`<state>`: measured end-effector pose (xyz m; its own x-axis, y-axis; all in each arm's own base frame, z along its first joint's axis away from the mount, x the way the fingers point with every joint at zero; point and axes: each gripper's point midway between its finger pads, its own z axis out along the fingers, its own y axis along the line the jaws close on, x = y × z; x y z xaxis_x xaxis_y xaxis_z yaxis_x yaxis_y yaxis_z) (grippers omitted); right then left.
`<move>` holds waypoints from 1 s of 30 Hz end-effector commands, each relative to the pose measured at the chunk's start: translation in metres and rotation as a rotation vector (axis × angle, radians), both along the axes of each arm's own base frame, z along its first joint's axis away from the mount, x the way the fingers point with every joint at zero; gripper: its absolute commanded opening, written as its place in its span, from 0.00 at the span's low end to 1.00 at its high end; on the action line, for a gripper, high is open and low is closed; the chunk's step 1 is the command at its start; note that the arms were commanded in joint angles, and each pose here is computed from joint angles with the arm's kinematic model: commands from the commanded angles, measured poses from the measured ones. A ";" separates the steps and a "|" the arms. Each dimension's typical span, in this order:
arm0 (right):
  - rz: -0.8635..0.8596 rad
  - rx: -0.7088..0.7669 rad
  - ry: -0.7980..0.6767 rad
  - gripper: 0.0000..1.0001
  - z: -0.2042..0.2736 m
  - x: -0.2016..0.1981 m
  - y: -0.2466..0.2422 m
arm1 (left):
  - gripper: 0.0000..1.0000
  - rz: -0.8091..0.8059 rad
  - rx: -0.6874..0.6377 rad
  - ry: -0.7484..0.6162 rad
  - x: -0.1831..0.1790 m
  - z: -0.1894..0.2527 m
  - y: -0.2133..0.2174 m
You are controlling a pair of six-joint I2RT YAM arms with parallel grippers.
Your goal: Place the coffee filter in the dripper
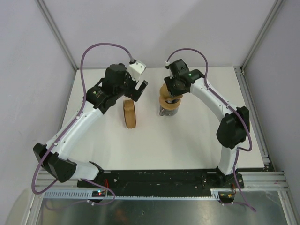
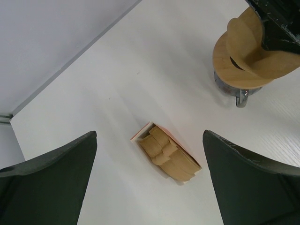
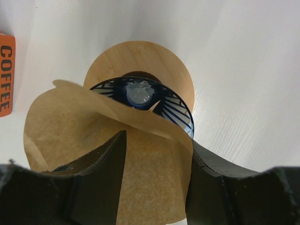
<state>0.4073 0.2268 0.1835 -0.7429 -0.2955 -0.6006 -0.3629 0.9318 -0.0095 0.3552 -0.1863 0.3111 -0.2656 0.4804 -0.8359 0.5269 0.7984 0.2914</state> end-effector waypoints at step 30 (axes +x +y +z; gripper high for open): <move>-0.015 -0.017 -0.232 0.75 0.080 0.020 -0.011 | 1.00 -0.093 -0.095 0.088 0.017 -0.015 -0.041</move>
<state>0.4211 0.2201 0.2234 -0.6596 -0.3170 -0.6815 -0.3600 0.9292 -0.0838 0.3693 -0.2240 0.2716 -0.3346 0.4760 -0.8133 0.6290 0.7555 0.1833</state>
